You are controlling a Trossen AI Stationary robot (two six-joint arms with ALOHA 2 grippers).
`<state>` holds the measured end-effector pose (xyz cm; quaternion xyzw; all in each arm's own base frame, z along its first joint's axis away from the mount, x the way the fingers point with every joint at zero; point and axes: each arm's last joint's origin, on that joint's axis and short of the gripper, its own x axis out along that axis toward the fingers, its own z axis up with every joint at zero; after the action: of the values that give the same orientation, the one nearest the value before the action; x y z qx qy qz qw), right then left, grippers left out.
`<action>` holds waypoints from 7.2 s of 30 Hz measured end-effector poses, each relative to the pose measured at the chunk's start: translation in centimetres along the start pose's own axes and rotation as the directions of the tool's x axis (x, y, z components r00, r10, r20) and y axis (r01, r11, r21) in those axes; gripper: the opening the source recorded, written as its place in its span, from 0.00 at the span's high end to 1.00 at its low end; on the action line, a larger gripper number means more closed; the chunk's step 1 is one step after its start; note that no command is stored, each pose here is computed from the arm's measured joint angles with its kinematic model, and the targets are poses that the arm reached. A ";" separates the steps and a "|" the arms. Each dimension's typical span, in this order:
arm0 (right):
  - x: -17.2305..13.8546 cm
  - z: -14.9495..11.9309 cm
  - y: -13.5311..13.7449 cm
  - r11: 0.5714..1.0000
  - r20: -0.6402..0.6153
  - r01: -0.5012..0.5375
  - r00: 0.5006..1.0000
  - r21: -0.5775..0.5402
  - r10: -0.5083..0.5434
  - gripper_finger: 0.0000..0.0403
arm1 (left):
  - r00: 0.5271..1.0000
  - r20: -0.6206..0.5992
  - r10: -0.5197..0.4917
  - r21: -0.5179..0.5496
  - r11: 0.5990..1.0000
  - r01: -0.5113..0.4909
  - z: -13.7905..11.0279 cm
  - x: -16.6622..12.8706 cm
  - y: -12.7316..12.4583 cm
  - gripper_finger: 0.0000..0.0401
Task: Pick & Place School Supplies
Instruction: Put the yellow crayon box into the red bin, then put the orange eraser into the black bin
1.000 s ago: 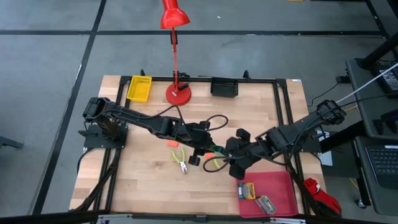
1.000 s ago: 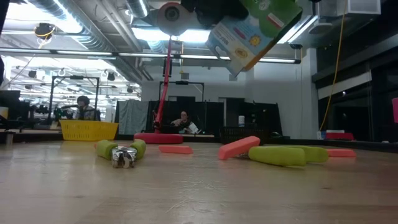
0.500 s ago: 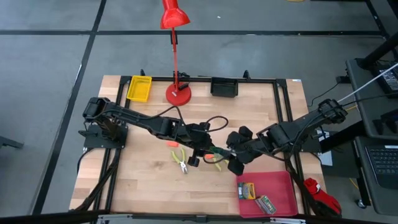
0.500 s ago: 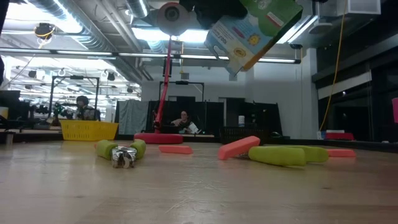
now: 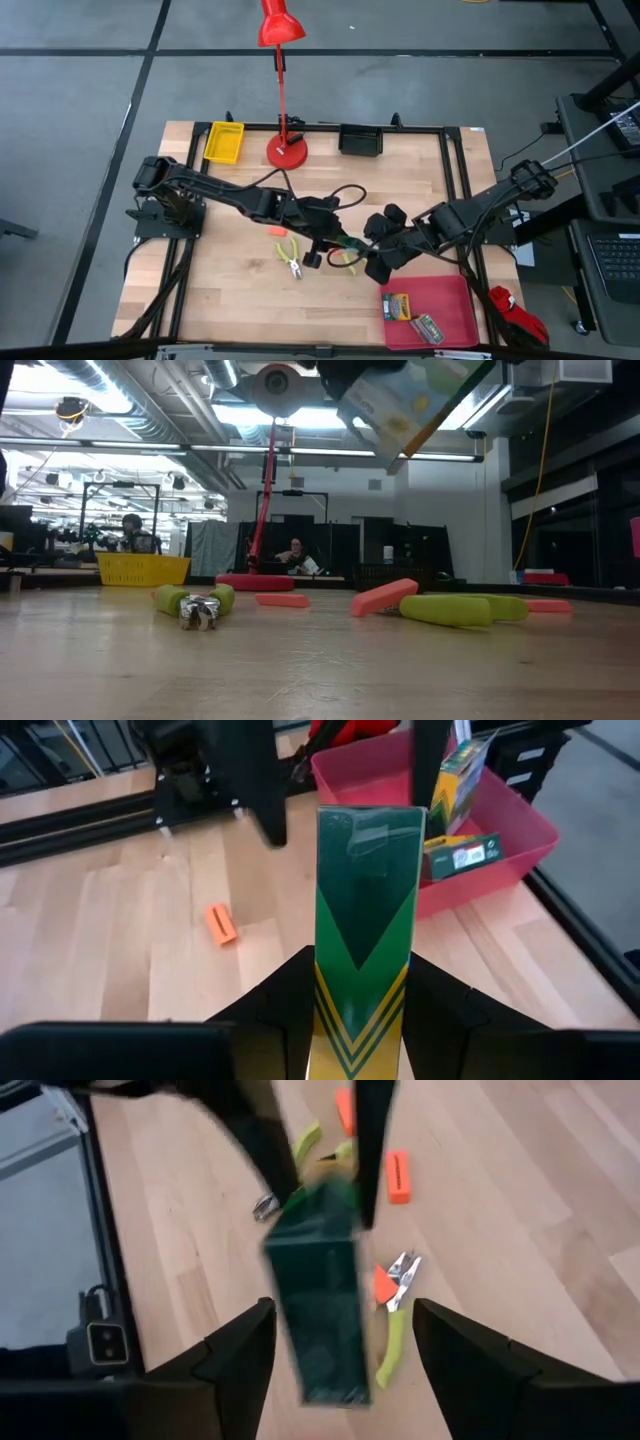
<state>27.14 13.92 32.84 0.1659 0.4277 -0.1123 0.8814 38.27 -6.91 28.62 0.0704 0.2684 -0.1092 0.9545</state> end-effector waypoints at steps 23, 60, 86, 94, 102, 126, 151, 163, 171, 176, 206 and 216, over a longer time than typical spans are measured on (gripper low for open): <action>1.5 0.9 0.0 1.000 0.018 0.000 1.000 -0.010 0.001 0.61 | 0.997 0.070 0.013 -0.003 1.000 -0.013 1.3 -2.2 0.4 0.70; -4.2 -11.2 4.9 0.989 -0.457 0.017 0.888 0.150 0.054 0.68 | 0.896 -0.163 0.412 0.098 0.911 -0.401 -0.5 -14.7 9.4 0.71; -7.7 -16.6 4.9 0.946 -0.404 0.188 0.912 0.266 -0.067 0.58 | 0.930 -0.308 0.201 0.022 0.979 -0.205 -1.5 -13.9 5.2 0.74; -5.7 -12.8 4.9 0.925 0.072 0.067 0.992 0.375 -0.101 0.59 | 0.887 -0.462 -0.019 -0.221 0.971 -0.095 -7.0 -13.5 3.4 0.73; -4.2 -9.9 3.9 0.910 0.217 0.099 0.955 0.403 -0.201 0.63 | 0.896 -0.412 -0.163 -0.604 0.785 -0.135 -12.5 -9.9 0.1 0.75; -3.6 -8.6 4.8 0.878 0.241 -0.013 0.963 0.479 -0.117 0.64 | 0.807 -0.573 0.141 0.125 0.989 -0.084 -17.3 -4.8 -2.7 0.55; -3.6 -8.4 5.2 0.862 0.272 -0.063 0.958 0.502 -0.088 0.64 | 0.753 -0.657 0.028 -0.033 0.997 -0.066 -19.8 -2.1 -0.4 0.70; -3.8 -8.0 5.5 0.850 0.372 -0.114 0.922 0.515 -0.102 0.64 | 0.831 -0.552 -0.071 -0.214 0.975 -0.059 -19.3 -2.1 1.9 0.80; -3.8 -7.7 5.4 0.845 0.434 -0.133 0.892 0.518 -0.125 0.64 | 0.943 -0.333 0.010 -0.292 0.950 -0.113 -16.4 -3.0 4.8 0.81; -3.7 -7.6 5.4 0.844 0.435 -0.132 0.891 0.519 -0.128 0.64 | 0.970 -0.232 0.068 -0.295 0.946 -0.137 -14.4 -3.0 6.5 0.80; -3.2 -6.7 4.9 0.783 0.441 -0.158 0.883 0.602 -0.161 0.64 | 0.930 0.066 0.362 -0.382 0.870 -0.312 -8.8 2.7 28.3 0.80; -3.2 -6.6 5.0 0.760 0.444 -0.181 0.882 0.624 -0.154 0.64 | 0.898 -0.029 0.439 -0.426 0.808 -0.408 -10.9 4.1 32.3 0.79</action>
<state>22.14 21.32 32.55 0.4317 0.1339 -0.2835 0.8458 44.21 25.67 19.67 -0.0830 0.2289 0.1644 0.9559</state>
